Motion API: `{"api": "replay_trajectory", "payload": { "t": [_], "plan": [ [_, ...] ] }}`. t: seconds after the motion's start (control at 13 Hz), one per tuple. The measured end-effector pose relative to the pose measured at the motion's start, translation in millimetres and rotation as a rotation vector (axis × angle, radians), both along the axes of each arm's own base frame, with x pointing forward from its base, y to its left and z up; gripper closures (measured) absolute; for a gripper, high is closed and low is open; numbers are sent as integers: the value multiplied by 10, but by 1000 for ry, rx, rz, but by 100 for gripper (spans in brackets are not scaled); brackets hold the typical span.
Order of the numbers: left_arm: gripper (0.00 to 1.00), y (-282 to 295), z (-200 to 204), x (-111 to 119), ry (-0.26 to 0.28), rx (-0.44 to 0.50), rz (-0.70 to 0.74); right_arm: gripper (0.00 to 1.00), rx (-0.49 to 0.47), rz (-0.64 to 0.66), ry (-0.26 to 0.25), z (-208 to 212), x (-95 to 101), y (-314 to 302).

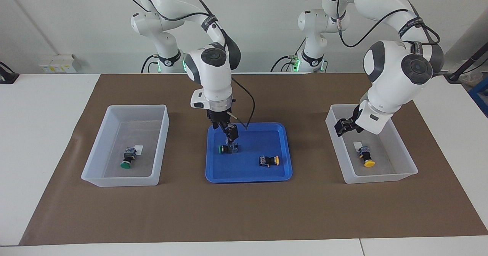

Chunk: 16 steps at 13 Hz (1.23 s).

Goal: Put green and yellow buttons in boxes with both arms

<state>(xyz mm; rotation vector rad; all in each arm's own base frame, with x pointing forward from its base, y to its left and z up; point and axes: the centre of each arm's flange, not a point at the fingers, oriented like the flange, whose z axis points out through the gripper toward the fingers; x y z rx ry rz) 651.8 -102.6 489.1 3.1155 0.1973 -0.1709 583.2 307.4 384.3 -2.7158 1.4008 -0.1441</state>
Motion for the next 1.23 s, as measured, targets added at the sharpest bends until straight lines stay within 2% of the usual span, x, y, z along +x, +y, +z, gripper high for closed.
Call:
{"api": "replay_trajectory", "payload": {
  "t": [0.31,0.61,0.69,0.77,0.92,1.15,1.23],
  "plan": [
    [22,-10,22,22,-18,-5,47,0,15,-47,22,-500,-30,291],
    [23,-166,52,56,-64,-26,117,4,12,-61,34,-627,10,245],
    [24,-268,34,60,-82,-31,150,12,20,-69,35,-643,22,232],
    [24,-417,-12,56,-101,-45,208,13,24,-77,41,-665,31,214],
    [24,-743,-143,10,-127,-79,343,30,44,-91,34,-688,56,190],
    [24,-1201,-335,-151,-155,-106,527,36,53,-98,34,-735,52,177],
    [24,-1319,-396,-200,-163,-116,583,43,54,-99,35,-739,51,177]
  ]
}}
